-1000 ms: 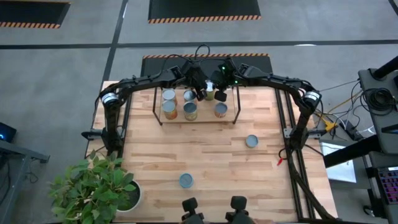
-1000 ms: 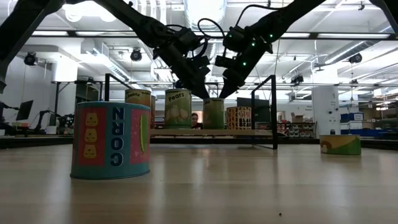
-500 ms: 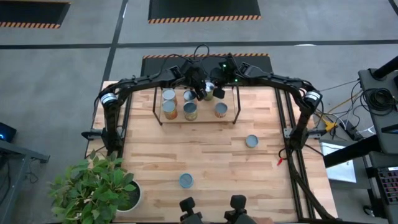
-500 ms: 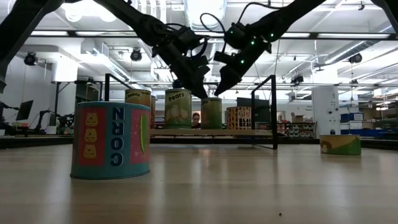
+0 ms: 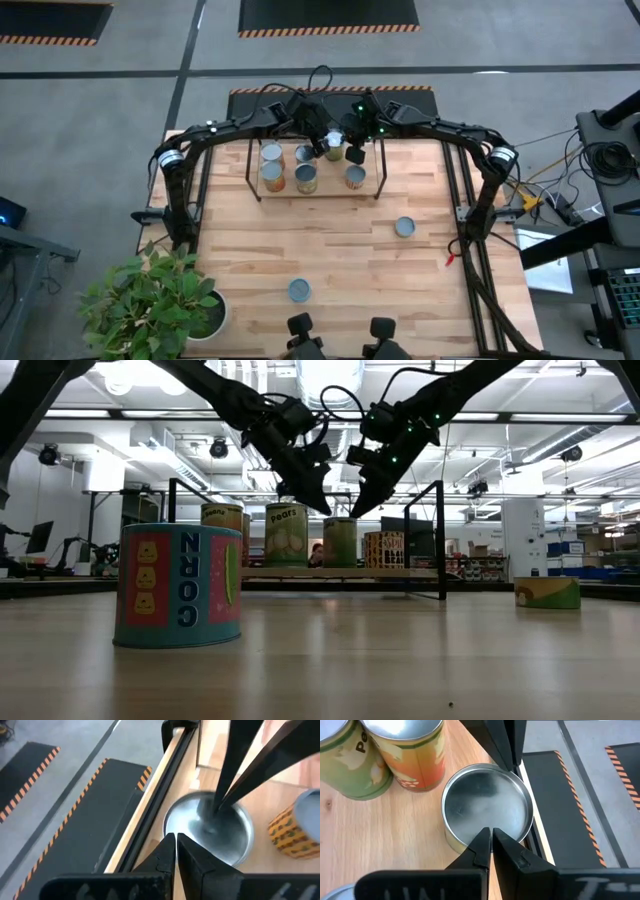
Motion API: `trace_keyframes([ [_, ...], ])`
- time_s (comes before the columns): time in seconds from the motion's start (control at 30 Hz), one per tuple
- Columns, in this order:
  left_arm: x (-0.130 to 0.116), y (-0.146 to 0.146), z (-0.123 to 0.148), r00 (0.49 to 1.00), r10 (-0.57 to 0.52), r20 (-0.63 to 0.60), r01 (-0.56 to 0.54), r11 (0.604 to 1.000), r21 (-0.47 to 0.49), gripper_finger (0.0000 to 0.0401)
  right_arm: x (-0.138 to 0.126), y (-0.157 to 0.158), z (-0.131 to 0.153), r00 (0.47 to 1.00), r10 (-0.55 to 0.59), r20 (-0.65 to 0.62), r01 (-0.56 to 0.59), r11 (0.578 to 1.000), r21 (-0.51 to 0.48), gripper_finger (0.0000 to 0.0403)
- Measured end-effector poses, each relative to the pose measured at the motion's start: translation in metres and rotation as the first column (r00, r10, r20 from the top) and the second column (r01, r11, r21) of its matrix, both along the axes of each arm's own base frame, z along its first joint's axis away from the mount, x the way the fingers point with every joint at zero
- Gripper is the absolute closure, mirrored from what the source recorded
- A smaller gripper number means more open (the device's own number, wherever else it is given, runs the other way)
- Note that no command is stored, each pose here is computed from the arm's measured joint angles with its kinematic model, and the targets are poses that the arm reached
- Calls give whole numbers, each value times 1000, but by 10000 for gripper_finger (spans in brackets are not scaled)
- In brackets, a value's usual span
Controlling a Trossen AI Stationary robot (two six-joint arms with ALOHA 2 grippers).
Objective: Pick and place cans onto a shelf
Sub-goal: Put the big green canned orange on the shelf aligned with the other big orange canned corn
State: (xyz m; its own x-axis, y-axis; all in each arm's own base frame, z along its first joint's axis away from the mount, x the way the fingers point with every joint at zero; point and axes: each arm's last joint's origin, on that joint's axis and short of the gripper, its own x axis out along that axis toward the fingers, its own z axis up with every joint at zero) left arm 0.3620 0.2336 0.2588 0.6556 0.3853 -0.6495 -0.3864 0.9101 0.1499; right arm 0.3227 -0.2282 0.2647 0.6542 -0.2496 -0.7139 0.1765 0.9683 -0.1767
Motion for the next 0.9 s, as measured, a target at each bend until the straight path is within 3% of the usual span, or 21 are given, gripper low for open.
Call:
trace_keyframes([
  [0.17,2,4,-10,1000,3,-18,-3,1000,-12,401,0,0,-1,1000,0,0,0,1000,-1,394],
  [0.9,-2,-3,-8,997,71,-32,-74,990,-117,401,3,-4,2,999,43,25,-41,996,-80,394],
])
